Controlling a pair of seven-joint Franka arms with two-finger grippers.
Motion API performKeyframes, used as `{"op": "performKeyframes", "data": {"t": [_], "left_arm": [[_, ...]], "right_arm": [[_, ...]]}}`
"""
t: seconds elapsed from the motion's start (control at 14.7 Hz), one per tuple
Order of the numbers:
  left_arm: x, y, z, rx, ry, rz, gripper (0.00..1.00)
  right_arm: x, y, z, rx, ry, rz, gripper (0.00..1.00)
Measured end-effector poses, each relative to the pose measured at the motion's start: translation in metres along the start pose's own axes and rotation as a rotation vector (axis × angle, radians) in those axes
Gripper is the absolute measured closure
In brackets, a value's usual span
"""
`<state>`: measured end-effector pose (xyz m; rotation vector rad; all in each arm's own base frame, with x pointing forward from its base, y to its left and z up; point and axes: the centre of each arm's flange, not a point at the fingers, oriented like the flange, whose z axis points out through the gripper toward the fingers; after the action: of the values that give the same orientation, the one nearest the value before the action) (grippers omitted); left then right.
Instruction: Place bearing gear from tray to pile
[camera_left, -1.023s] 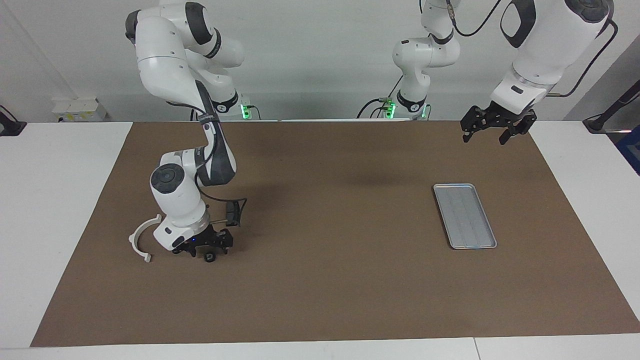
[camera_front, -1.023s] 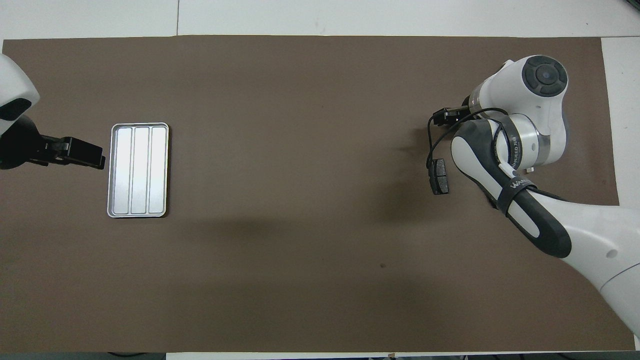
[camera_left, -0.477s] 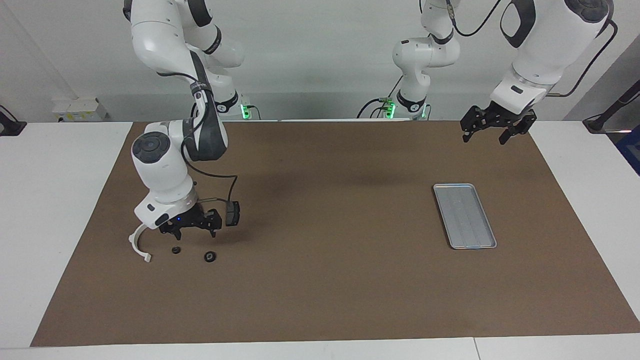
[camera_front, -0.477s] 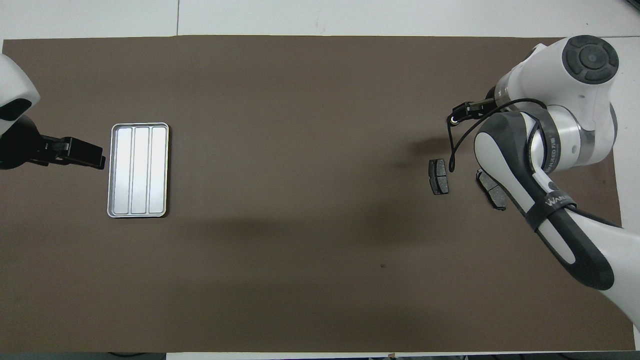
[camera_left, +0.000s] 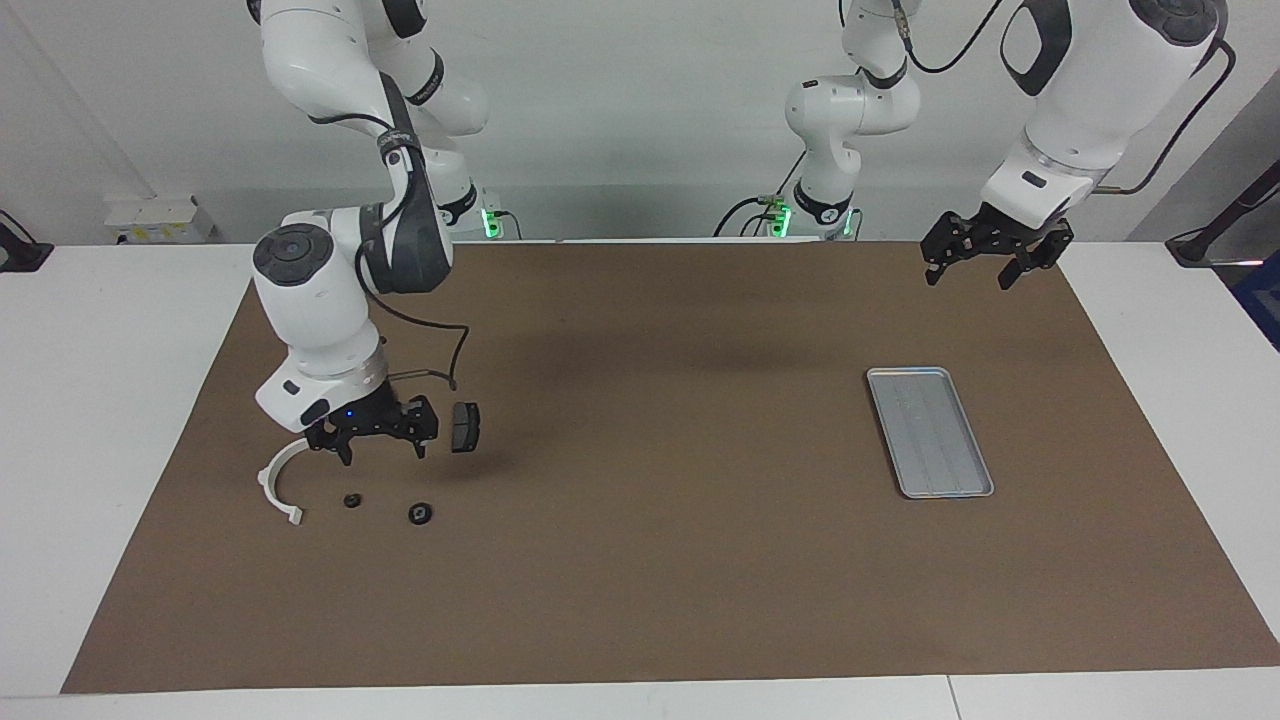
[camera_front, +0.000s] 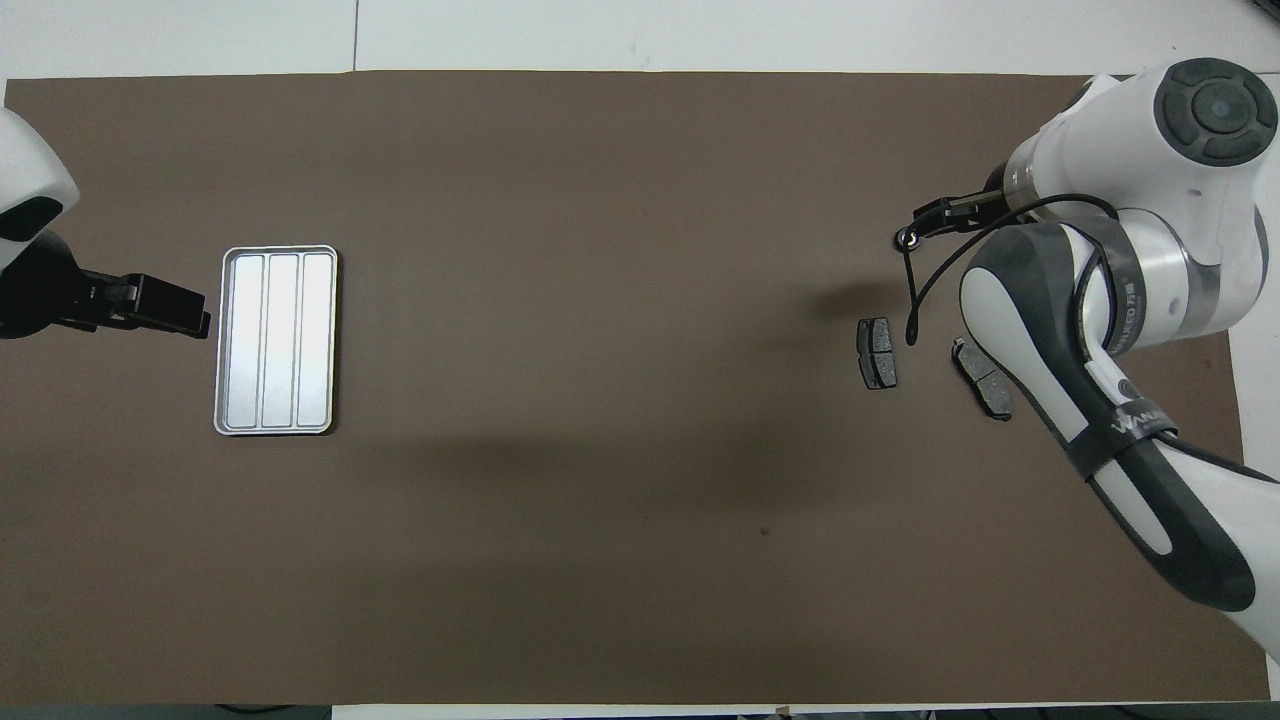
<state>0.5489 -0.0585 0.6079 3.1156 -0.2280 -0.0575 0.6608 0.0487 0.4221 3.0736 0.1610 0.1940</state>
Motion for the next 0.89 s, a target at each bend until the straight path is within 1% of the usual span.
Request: {"op": "performKeyframes", "data": {"t": [0.41,0.55,0.68,0.89], "left_arm": [[0.000,0.000,0.000,0.000,0.000,0.000,0.00],[0.000,0.000,0.000,0.000,0.000,0.000,0.00],[0.000,0.000,0.000,0.000,0.000,0.000,0.00],[0.000,0.000,0.000,0.000,0.000,0.000,0.00]], "right_arm": [[-0.001,0.000,-0.004,0.003,0.001,0.004,0.00],[-0.004,0.000,-0.015,0.033,-0.012,0.026,0.00],[-0.012,0.004,-0.038,0.043,-0.032,0.047,0.00],[-0.034,0.014,-0.091,0.044,-0.066,0.077,0.00]]}}
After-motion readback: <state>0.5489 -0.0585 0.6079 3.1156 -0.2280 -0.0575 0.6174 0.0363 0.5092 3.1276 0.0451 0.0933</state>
